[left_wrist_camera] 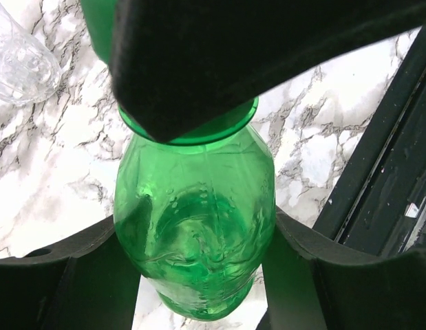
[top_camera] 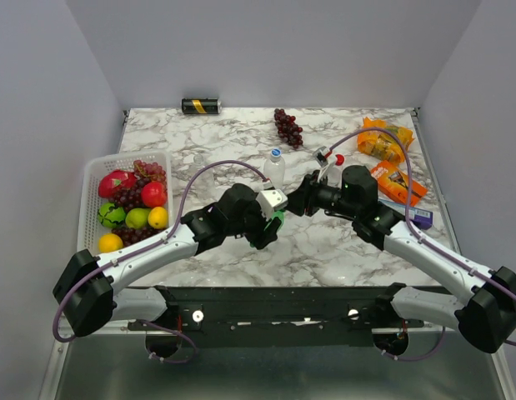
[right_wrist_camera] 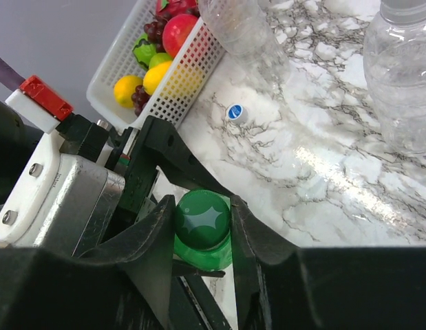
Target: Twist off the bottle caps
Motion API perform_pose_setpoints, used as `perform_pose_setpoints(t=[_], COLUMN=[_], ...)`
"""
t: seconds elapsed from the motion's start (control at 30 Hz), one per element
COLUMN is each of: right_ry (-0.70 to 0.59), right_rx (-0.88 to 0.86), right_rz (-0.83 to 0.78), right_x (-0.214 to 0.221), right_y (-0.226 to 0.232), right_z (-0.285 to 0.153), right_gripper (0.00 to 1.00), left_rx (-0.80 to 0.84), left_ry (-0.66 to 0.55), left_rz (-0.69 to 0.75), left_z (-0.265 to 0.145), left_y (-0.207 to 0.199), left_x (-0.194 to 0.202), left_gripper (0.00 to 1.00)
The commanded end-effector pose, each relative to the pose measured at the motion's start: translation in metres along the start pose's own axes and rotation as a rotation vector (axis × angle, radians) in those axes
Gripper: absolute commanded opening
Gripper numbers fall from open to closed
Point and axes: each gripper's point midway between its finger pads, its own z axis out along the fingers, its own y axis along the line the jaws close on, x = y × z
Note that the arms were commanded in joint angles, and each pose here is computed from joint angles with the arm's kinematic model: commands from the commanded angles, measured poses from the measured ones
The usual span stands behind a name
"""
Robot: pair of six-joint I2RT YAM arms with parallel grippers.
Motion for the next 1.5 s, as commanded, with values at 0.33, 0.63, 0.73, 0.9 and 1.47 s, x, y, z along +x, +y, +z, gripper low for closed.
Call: perform_pose_setpoints(t=[0.33,0.63,0.73,0.9,1.47], right_ry=[-0.199,-0.176,-0.102,0.025,0.071], right_rx=[0.198,0.300,0.331,0.267,0.403], right_rz=[-0.117,-0.119,-0.149,-0.225,-0.356], right_x=[-0.068,-0.036,-0.008,0.041,0.098], right_y=[-0.021,-0.042,-0.040,-0.003,-0.036], right_z=[-0.044,-0.064,-0.042,0.012,0.153], right_gripper=[0.31,0.31,0.31,0.31,0.36], left_rx=[-0.020,-0.185,-0.243,-0.393,-0.574], left_ry=[-0.061,-0.255,-0.347,-0.435,-0.512], left_rz=[0.020,-0.064,-0.071,-0.063,-0.150], left_z=[-0.005,-0.056,-0.083,-0.121,-0.167], left_y=[0.002,0.051,0.065,0.090,0.131], left_x=[-0.020,-0.061,-0.078,-0.086,-0.085], left_gripper=[0.28,0.28,0.28,0.29,0.31])
